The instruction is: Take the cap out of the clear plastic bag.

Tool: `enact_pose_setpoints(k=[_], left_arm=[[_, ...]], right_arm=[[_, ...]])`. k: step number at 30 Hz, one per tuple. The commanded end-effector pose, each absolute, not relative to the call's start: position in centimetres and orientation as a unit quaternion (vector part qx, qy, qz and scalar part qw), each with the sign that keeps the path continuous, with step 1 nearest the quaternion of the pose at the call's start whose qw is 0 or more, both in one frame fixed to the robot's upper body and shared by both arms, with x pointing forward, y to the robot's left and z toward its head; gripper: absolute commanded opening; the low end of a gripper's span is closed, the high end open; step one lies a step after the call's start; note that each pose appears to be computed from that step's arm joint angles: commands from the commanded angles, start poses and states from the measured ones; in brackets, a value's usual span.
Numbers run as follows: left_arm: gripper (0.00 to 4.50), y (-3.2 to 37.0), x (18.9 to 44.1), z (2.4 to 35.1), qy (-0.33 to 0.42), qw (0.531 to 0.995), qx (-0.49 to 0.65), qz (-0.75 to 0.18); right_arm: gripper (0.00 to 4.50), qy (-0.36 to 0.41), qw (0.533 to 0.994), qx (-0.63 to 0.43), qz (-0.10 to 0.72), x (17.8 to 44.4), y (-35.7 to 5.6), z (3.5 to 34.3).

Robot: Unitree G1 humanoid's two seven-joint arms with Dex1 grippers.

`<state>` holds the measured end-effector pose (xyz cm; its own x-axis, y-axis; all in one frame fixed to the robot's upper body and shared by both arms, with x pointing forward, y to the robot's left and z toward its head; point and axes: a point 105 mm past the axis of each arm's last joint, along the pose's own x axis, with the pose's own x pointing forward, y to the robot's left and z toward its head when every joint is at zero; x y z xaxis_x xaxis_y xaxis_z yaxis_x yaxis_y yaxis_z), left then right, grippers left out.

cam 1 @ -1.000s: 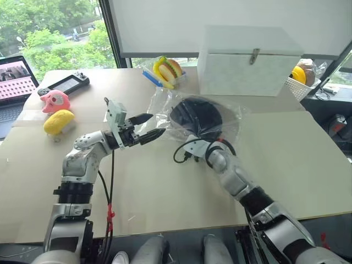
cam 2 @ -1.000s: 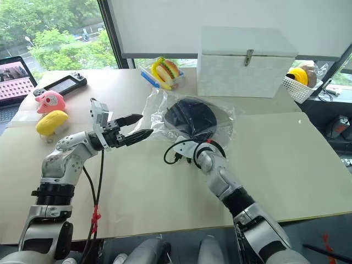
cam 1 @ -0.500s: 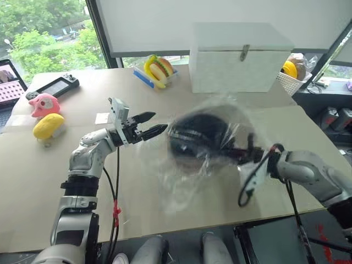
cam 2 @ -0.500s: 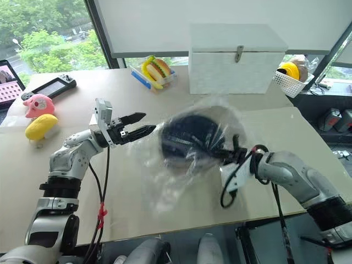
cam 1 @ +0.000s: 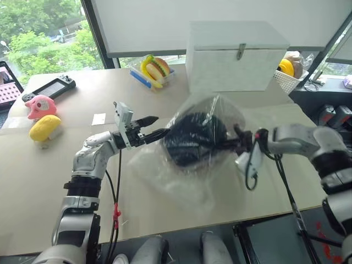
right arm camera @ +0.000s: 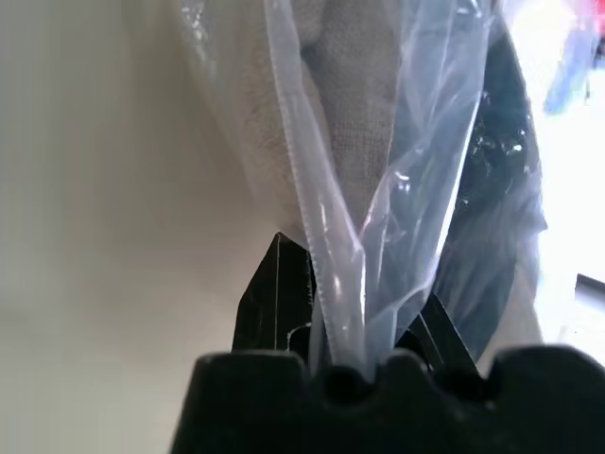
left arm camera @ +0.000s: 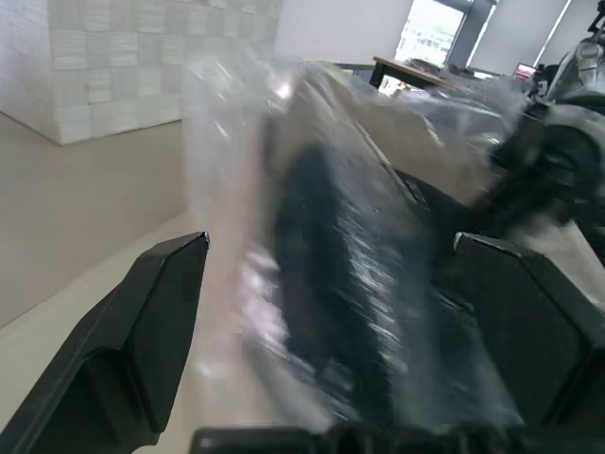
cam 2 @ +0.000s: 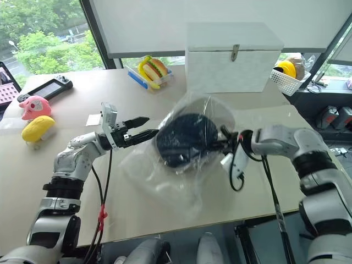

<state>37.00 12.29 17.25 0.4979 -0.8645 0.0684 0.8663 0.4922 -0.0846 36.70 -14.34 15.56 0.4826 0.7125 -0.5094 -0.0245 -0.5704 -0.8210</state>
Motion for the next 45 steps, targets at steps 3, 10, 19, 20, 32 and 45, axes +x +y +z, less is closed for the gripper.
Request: enact_pose_setpoints(k=[3, 10, 19, 20, 32, 45], left_arm=[[4.50, 12.3, 36.8, 18.7, -0.028, 0.861, -0.040, -0.506], [4.50, 12.2, 36.7, 18.6, -0.026, 0.859, -0.036, -0.511], [4.50, 11.9, 36.8, 18.4, -0.023, 0.855, -0.036, -0.516], [4.50, 11.9, 36.8, 18.4, -0.022, 0.855, -0.036, -0.517], [4.50, 11.4, 36.8, 18.1, -0.016, 0.850, -0.034, -0.526], [4.50, 10.7, 37.0, 17.7, -0.005, 0.840, -0.030, -0.541]], right_arm=[[1.07, -0.230, 0.424, -0.758, 0.439, 38.2, -13.4, 14.9], [3.00, -0.235, 0.410, -0.776, 0.418, 38.8, -13.8, 16.2], [3.00, -0.133, 0.410, -0.819, 0.379, 39.2, -19.7, 18.1], [3.00, -0.118, 0.413, -0.824, 0.370, 39.3, -20.7, 18.3], [3.00, 0.002, 0.758, -0.580, 0.299, 31.4, -24.1, 22.3], [3.00, -0.033, 0.916, -0.234, 0.325, 25.6, -14.3, 23.8]])
